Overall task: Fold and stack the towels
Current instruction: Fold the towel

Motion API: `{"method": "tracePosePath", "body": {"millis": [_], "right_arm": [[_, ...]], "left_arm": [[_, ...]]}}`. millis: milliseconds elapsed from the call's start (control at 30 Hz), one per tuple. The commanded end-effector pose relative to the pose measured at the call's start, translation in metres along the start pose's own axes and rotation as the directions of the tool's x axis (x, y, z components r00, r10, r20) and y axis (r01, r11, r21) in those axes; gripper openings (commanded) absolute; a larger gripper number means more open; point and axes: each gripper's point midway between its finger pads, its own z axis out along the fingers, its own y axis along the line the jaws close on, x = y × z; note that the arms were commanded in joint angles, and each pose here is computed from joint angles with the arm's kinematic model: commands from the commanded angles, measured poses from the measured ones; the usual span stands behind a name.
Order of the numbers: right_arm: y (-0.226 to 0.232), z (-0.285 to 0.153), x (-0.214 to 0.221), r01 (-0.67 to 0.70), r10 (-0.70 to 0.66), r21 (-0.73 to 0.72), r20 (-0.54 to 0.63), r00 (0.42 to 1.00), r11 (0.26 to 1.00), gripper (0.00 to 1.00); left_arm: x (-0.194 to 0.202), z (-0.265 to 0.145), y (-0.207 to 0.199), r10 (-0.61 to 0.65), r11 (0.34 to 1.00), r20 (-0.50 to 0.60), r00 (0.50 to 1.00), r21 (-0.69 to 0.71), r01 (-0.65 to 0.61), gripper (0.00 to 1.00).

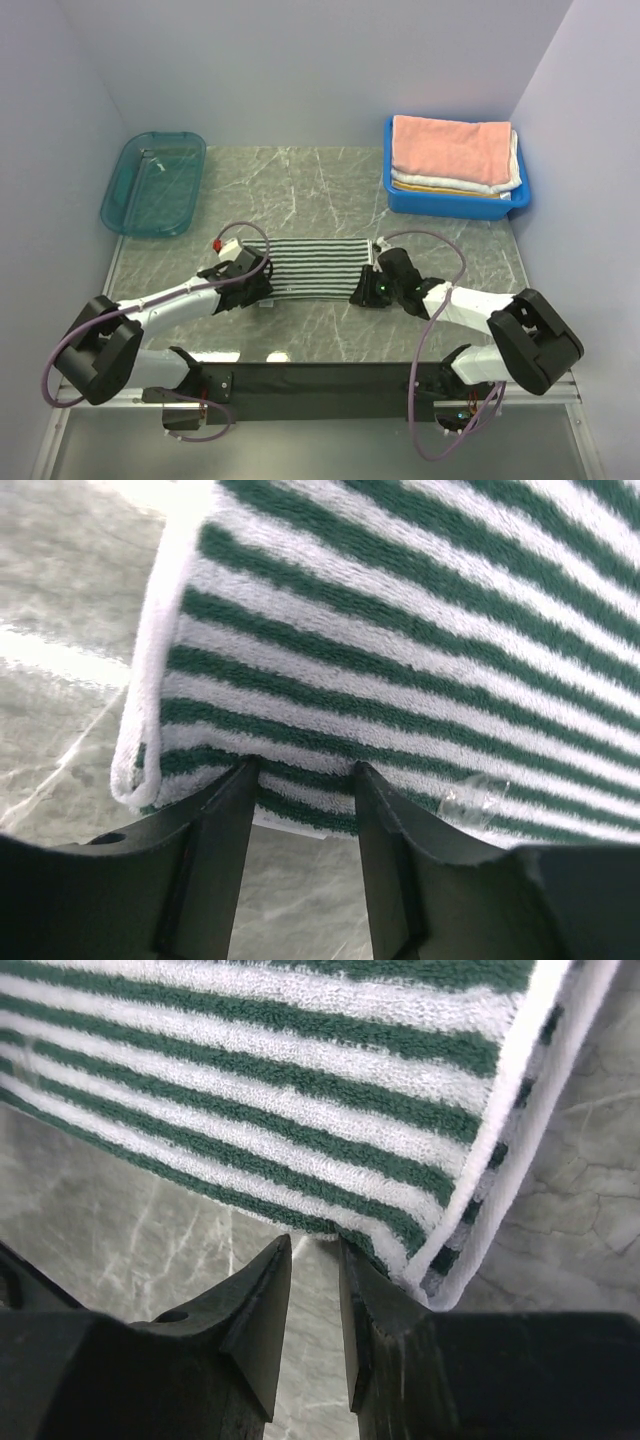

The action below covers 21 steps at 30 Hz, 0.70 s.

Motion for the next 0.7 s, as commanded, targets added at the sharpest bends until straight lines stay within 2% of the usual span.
{"method": "tracePosePath", "body": {"millis": [0,133,200,400,533,667], "right_arm": [[-0.015,-0.003,-0.006,-0.079,0.077,0.031,0.064,0.995,0.996,0.34],[-0.035,-0.018,-0.020,-0.155,0.149,0.029,0.145,0.978,0.988,0.34],[-0.034,-0.023,-0.026,-0.147,0.144,0.010,0.160,0.977,0.989,0.34],[0.000,-0.044,-0.055,-0.081,0.100,-0.099,0.210,0.972,0.992,0.35],[0.026,-0.058,-0.074,-0.037,0.084,-0.190,0.250,0.965,0.981,0.35],[0.041,-0.056,-0.075,-0.035,0.096,-0.259,0.227,0.969,0.965,0.35]], "left_arm": [[0.004,0.004,0.043,-0.030,0.987,0.038,0.999,-0.158,0.035,0.50],[0.002,-0.001,0.047,-0.073,0.986,0.046,0.996,-0.145,0.079,0.50],[0.001,-0.005,0.041,-0.081,0.990,0.043,0.996,-0.116,0.086,0.52],[-0.019,-0.030,0.001,-0.086,0.996,0.044,0.995,0.034,0.084,0.69],[-0.043,-0.052,-0.016,-0.096,0.993,0.100,0.990,0.082,0.088,0.70],[-0.060,-0.056,-0.012,-0.094,0.995,0.153,0.984,0.055,0.087,0.66]]}}
